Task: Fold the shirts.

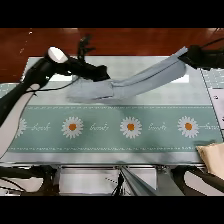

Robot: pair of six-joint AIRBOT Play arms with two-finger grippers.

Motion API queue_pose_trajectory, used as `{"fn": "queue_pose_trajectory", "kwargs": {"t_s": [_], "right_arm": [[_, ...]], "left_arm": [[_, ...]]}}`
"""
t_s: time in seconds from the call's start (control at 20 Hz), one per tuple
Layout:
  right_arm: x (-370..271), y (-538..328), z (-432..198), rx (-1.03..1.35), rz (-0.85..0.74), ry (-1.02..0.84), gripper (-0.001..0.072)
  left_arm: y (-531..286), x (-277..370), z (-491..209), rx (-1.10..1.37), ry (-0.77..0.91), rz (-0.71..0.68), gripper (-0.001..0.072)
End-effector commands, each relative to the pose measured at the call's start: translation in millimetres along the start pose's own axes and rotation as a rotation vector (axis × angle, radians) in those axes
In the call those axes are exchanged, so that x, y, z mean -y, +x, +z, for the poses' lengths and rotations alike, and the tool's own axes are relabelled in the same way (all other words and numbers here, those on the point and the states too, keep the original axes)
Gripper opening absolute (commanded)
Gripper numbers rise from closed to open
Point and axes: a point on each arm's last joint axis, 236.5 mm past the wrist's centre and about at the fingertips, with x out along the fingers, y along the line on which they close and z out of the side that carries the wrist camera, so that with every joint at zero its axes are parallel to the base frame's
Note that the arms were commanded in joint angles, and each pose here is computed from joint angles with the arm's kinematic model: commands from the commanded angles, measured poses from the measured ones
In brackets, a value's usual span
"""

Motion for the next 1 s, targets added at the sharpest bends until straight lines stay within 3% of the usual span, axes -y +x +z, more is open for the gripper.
{"fn": "queue_pose_trajectory", "kwargs": {"t_s": [0.0,0.45,0.7,0.95], "right_arm": [[-16.7,-62.7,-19.7,-0.018,-0.080,-0.015,0.0033],[-17.6,-145.0,-57.5,-0.022,-0.244,-0.019,0.0034],[-19.8,-152.4,-59.9,-0.012,-0.249,-0.014,0.0034],[-18.5,-152.7,-58.4,-0.005,-0.255,-0.017,0.0034]], "left_arm": [[58.9,37.5,-31.5,-0.058,-0.038,-0.073,0.0027],[139.9,125.3,-113.1,-0.152,-0.026,-0.185,0.0026],[165.1,161.8,-169.3,-0.279,-0.128,-0.277,0.0026],[157.4,155.4,-136.8,-0.215,-0.183,-0.326,0.0026]]}}
